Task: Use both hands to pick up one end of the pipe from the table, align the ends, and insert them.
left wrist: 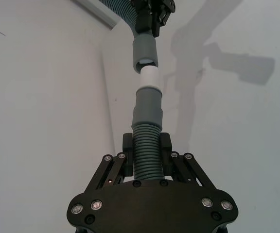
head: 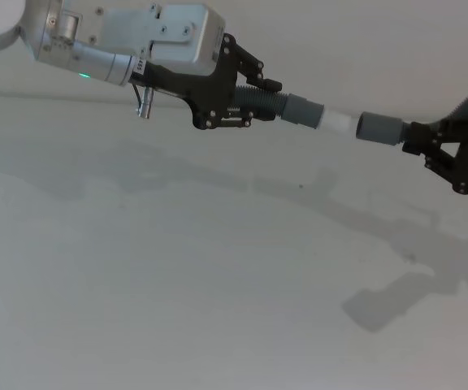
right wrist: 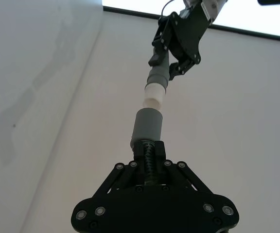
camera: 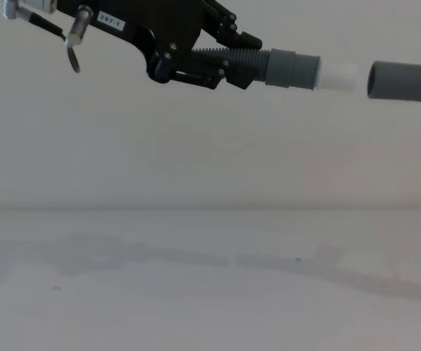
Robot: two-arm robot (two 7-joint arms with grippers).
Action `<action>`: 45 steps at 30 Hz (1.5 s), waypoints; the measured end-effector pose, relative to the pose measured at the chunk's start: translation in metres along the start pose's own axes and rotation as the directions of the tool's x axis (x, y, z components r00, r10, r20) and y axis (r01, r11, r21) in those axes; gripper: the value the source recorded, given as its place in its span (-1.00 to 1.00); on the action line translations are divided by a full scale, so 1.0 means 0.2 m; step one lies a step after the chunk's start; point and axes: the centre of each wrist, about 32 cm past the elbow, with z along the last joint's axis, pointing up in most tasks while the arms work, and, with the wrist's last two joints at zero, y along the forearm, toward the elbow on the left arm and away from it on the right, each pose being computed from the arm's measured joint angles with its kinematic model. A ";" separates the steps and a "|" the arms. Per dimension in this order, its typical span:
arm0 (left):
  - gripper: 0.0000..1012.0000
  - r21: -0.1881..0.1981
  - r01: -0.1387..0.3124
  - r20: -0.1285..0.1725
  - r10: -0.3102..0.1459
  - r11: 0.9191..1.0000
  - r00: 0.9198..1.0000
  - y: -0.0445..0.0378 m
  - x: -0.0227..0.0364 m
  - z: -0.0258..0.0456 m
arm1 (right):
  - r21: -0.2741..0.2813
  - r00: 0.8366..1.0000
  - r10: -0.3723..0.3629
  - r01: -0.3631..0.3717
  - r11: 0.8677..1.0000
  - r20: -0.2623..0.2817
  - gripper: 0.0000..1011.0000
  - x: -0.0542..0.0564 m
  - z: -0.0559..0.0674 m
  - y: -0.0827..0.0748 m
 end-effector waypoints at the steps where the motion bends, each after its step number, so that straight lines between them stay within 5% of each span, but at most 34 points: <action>1: -0.38 0.000 0.000 0.000 0.000 1.000 1.000 0.000 0.000 0.000 | -0.005 1.000 0.003 -0.003 1.000 -0.005 -0.74 0.00 0.00 0.00; 45: -0.38 0.000 0.000 0.000 0.000 1.000 1.000 0.000 0.000 0.000 | -0.011 0.997 0.026 -0.027 1.000 -0.069 -0.74 0.04 0.04 0.03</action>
